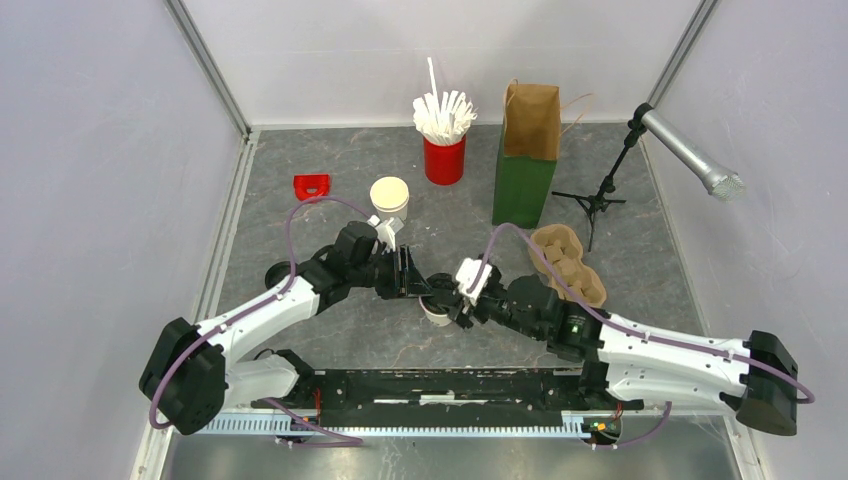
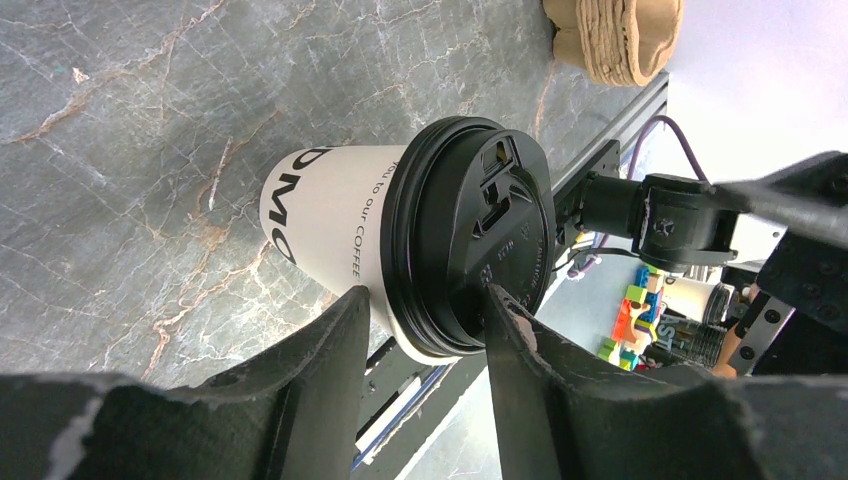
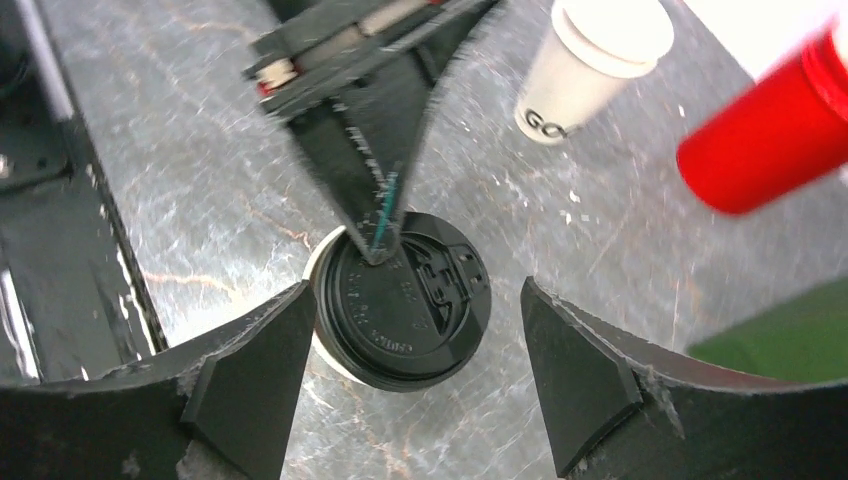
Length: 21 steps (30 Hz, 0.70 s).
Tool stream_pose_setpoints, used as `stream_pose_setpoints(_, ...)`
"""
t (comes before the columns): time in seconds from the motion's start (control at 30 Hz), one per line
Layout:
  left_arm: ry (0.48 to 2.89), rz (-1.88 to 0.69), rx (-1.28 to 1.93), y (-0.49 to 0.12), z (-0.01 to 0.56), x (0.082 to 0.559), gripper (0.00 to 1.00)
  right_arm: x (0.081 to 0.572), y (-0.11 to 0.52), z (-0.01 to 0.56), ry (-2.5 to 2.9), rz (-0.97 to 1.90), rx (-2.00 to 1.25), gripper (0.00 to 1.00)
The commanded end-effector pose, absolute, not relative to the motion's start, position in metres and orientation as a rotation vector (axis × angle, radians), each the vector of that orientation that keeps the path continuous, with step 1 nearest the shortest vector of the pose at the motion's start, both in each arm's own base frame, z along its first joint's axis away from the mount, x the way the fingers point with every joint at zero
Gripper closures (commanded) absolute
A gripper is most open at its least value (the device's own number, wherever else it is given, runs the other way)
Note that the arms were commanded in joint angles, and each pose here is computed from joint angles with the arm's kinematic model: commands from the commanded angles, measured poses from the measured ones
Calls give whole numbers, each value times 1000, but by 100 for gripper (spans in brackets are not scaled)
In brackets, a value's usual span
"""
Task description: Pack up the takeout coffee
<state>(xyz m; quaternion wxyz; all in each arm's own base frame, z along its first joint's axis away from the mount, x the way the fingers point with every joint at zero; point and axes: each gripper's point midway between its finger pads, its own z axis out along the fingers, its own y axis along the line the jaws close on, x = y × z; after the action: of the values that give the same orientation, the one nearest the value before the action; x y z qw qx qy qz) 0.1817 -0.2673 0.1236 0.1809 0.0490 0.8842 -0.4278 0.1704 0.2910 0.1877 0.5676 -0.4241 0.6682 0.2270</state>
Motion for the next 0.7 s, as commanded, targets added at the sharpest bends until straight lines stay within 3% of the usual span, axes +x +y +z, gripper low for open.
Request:
stream_pose_setpoints(0.0,2452,-1216,165,-269,131,183,48,146,309,182,1276,515,-1383,18)
stream_pose_setpoints(0.47,2457,-1216,158,-269,129,183,49,148,326,141,1242,424,-1574,23)
stream_pose_setpoints(0.67,2460,-1216,152,-268,129,181,50,144,325,137,1228,444,-1532,37)
